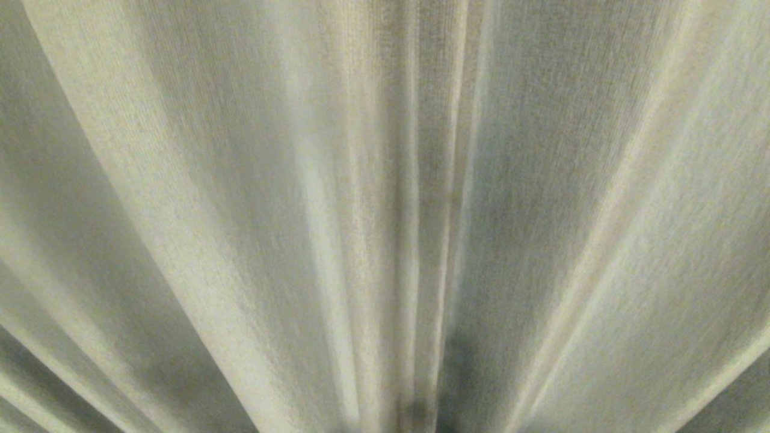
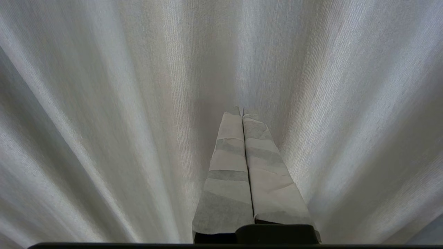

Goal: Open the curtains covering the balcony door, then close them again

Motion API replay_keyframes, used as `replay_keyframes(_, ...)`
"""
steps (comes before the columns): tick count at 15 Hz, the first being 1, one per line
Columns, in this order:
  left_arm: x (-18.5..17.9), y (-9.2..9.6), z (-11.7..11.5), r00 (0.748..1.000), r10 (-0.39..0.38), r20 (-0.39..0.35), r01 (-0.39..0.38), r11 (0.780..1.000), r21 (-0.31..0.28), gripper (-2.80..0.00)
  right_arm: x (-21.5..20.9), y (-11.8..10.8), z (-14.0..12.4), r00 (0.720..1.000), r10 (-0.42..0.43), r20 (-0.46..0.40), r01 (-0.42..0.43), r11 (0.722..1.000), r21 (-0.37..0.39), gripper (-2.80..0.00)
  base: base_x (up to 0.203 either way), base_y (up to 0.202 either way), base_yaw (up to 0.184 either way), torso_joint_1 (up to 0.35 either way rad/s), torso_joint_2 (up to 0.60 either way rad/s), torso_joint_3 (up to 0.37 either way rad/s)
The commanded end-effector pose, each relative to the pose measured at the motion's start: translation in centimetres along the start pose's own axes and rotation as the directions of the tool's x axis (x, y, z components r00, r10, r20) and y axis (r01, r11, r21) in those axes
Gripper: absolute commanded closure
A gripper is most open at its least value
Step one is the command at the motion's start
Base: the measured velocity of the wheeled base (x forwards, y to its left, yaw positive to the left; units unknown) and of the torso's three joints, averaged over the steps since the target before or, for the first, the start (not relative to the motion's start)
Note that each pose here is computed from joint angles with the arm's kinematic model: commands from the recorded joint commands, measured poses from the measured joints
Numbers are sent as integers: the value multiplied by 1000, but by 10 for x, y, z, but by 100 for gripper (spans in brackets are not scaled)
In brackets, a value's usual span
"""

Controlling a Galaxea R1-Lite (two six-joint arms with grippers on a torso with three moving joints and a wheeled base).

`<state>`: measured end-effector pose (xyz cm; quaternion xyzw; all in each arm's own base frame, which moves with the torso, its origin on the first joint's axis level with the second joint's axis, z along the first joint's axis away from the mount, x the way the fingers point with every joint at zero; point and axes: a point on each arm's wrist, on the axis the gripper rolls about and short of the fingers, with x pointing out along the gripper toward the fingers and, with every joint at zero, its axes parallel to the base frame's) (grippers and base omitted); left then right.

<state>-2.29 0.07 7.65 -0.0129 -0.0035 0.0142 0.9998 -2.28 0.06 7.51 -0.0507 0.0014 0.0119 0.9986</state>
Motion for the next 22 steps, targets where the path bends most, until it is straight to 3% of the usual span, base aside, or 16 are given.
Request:
replay_keyframes(1, 0, 0, 0, 1000, 1, 0, -1, 1000, 0, 0, 0, 0, 0, 1000, 1, 1, -1, 1000, -1, 0, 0, 0, 0, 0, 0, 0)
replay_keyframes(15, 0, 0, 0, 1000, 1, 1, -1, 1000, -2, 0, 0, 0, 0, 1000, 1, 1, -1, 1000, 2, 0, 0, 0, 0, 0, 0, 0)
replay_keyframes(19, 0, 0, 0, 1000, 1, 0, -1, 1000, -2, 0, 0, 0, 0, 1000, -4, 4, 3, 998, 63, 0, 0, 0, 0, 0, 0, 0)
replay_keyframes(22, 0, 0, 0, 1000, 1, 0, -1, 1000, -2, 0, 0, 0, 0, 1000, -4, 4, 4, 998, 65, 0, 0, 0, 0, 0, 0, 0)
